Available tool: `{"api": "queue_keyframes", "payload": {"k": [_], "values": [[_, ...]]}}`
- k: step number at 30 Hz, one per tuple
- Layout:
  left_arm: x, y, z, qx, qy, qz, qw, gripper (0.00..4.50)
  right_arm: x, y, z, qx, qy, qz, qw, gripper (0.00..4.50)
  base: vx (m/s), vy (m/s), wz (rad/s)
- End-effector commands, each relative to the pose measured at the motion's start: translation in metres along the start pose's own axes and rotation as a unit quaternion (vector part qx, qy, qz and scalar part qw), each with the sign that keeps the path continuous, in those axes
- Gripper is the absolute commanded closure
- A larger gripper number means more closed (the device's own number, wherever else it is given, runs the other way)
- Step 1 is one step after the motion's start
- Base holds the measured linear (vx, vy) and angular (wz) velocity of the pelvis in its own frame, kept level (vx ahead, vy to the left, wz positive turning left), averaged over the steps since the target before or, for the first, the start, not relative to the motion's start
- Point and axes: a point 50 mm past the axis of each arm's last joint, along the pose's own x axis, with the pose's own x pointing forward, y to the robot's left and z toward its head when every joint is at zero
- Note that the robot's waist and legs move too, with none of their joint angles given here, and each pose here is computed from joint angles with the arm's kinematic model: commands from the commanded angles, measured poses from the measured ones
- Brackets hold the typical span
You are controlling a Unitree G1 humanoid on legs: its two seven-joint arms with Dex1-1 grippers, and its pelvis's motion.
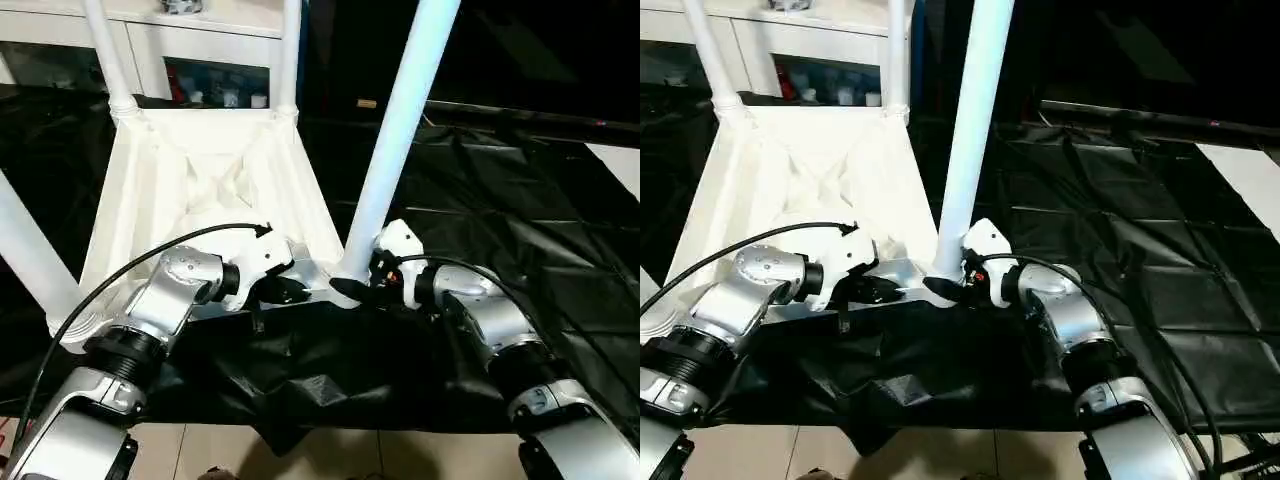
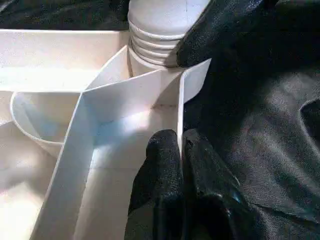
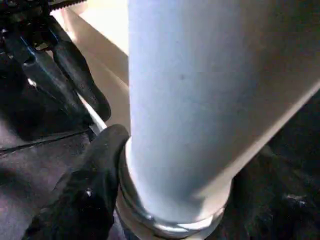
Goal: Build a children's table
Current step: Rotate leg to tighten
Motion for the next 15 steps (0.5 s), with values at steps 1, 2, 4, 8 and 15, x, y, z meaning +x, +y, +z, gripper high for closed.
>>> {"api": "queue_keyframes", "payload": {"k": [1, 2, 4, 8, 15], "values": [[0.009, -0.007, -0.008, -0.036, -0.001, -0.009, 0.999, 4.50, -0.003, -0.009, -0.003, 0.008, 0.015, -0.031, 0.999, 1.71, 0.000, 0.000, 0.00], [0.013, -0.005, -0.006, -0.048, -0.006, 0.015, 0.999, 4.50, -0.001, -0.009, -0.005, 0.018, 0.013, -0.053, 0.998, 1.73, 0.000, 0.000, 0.00], [0.023, 0.000, -0.001, -0.070, -0.012, 0.071, 0.995, 4.50, 0.007, -0.010, -0.010, 0.059, 0.010, -0.111, 0.992, 1.77, 0.000, 0.000, 0.00], [0.041, 0.001, 0.009, -0.093, -0.019, 0.119, 0.988, 4.50, 0.024, -0.005, -0.015, 0.116, 0.018, -0.180, 0.977, 1.78, 0.000, 0.000, 0.00], [0.061, -0.004, 0.024, -0.078, -0.019, 0.130, 0.988, 4.50, 0.052, 0.013, -0.006, 0.091, 0.021, -0.181, 0.979, 1.24, 0.000, 0.000, 0.00]]}}
